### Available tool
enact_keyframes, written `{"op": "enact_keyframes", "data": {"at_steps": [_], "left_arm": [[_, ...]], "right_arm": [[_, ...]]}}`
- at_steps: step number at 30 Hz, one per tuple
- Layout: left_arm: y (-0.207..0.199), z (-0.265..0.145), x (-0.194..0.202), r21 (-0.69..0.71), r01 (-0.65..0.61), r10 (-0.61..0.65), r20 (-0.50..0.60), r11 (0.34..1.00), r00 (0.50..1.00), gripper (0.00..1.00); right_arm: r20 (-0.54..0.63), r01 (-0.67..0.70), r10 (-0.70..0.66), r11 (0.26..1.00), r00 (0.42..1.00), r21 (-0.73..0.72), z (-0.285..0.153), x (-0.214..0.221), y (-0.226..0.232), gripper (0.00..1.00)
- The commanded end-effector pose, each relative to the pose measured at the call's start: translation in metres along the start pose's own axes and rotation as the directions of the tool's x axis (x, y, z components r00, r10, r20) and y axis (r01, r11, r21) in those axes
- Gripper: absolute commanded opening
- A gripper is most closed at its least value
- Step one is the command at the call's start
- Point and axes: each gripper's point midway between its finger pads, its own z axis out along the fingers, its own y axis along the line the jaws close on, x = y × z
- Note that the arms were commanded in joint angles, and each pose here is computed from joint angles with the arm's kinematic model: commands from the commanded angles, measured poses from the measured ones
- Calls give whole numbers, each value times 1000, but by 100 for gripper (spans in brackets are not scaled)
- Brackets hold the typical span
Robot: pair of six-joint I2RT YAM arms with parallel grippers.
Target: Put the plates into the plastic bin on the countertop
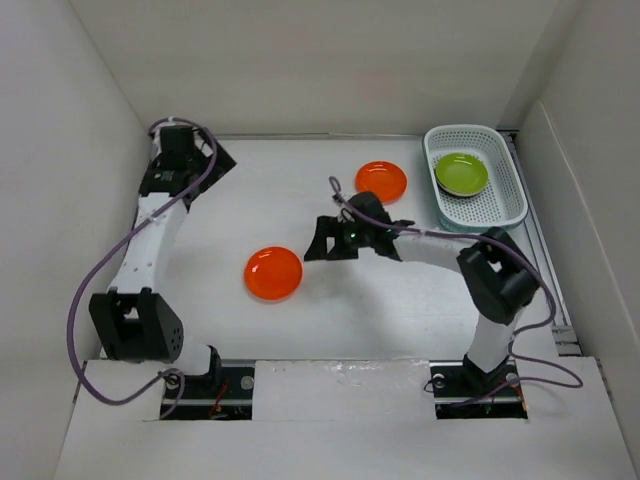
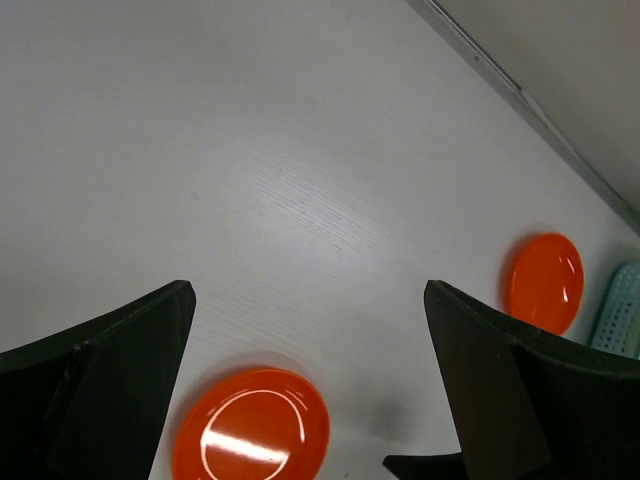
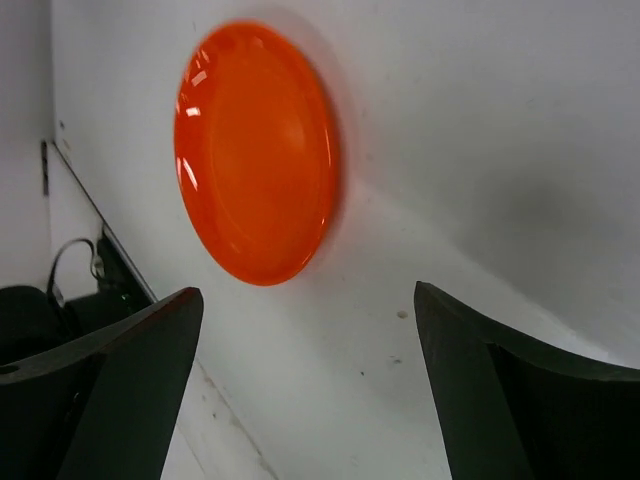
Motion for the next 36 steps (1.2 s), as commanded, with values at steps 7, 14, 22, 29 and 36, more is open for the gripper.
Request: {"op": "enact_keyframes", "data": {"at_steps": [7, 14, 22, 29, 36], "left_arm": [[77, -47, -11, -80, 13, -6, 85, 997, 996, 100], [92, -34, 16, -95, 12, -8, 45, 995, 999, 100], [83, -33, 25, -24, -2, 3, 14, 1000, 1000, 100], [53, -32, 46, 143, -55, 64, -57, 988, 996, 100], [33, -31, 63, 274, -63, 96, -108, 960, 989, 100]], "right_arm": [[-87, 10, -15, 998, 996, -67, 71, 44, 3, 66], [-79, -42, 41, 999, 996, -15, 84, 44, -11, 32], [23, -109, 110, 993, 994, -54, 51, -9, 1, 0], [413, -272, 230, 961, 881, 44, -98, -136, -64, 0], [743, -551, 297, 826, 599, 115, -245, -195, -188, 0]]}}
